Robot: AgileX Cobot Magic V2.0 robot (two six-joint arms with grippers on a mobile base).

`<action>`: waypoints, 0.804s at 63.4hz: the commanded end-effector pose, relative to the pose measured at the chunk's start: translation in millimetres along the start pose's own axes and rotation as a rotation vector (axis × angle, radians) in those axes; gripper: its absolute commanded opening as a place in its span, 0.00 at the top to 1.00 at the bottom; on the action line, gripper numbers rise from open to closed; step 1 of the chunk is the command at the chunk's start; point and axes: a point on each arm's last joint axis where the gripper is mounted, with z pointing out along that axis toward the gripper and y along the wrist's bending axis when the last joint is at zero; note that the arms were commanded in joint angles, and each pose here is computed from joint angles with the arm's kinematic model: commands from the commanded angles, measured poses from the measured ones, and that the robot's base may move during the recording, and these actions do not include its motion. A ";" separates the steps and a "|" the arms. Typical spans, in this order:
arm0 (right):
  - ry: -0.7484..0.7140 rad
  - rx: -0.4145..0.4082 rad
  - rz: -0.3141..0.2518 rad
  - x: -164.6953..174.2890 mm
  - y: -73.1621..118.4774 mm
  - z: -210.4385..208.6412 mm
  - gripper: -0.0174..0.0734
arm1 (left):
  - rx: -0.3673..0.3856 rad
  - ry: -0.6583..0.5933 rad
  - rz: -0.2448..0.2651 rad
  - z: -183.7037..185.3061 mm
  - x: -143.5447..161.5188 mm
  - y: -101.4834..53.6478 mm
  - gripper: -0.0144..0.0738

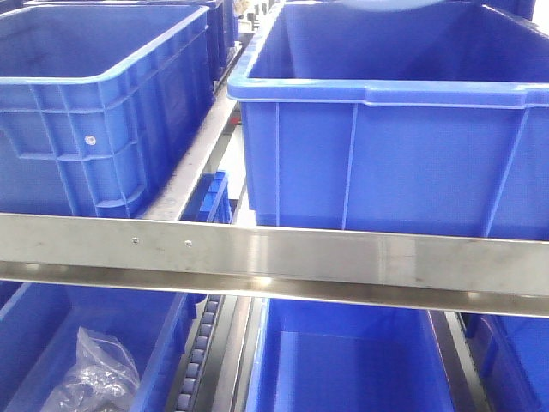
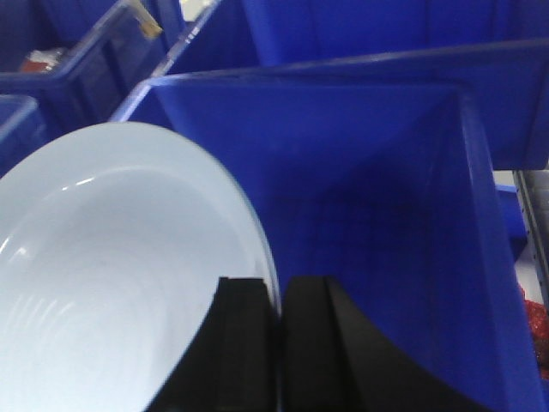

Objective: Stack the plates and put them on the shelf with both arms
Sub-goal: 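Open the right gripper to release the plates inside the bin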

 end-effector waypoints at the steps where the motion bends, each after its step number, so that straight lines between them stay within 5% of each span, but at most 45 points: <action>1: -0.178 -0.021 -0.011 -31.9 1.8 -1.5 0.75 | 0.017 -0.106 -0.012 -0.5 -17.5 -1.8 0.74; 9: -0.181 -0.023 -0.011 -27.4 1.3 8.7 0.67 | 0.017 -0.106 -0.012 -0.5 -17.5 -1.8 0.74; 21: -0.242 -0.035 -0.012 -32.0 2.3 8.8 0.29 | 0.017 -0.106 -0.012 -0.5 -17.5 -1.8 0.74; 42: -0.161 -0.016 -0.011 -35.9 2.1 -17.1 0.29 | 0.017 -0.106 -0.012 -0.5 -17.5 -1.8 0.74; 51: -0.192 -0.019 -0.011 -35.9 2.3 -57.2 0.38 | 0.017 -0.106 -0.012 -0.5 -17.5 -1.8 0.74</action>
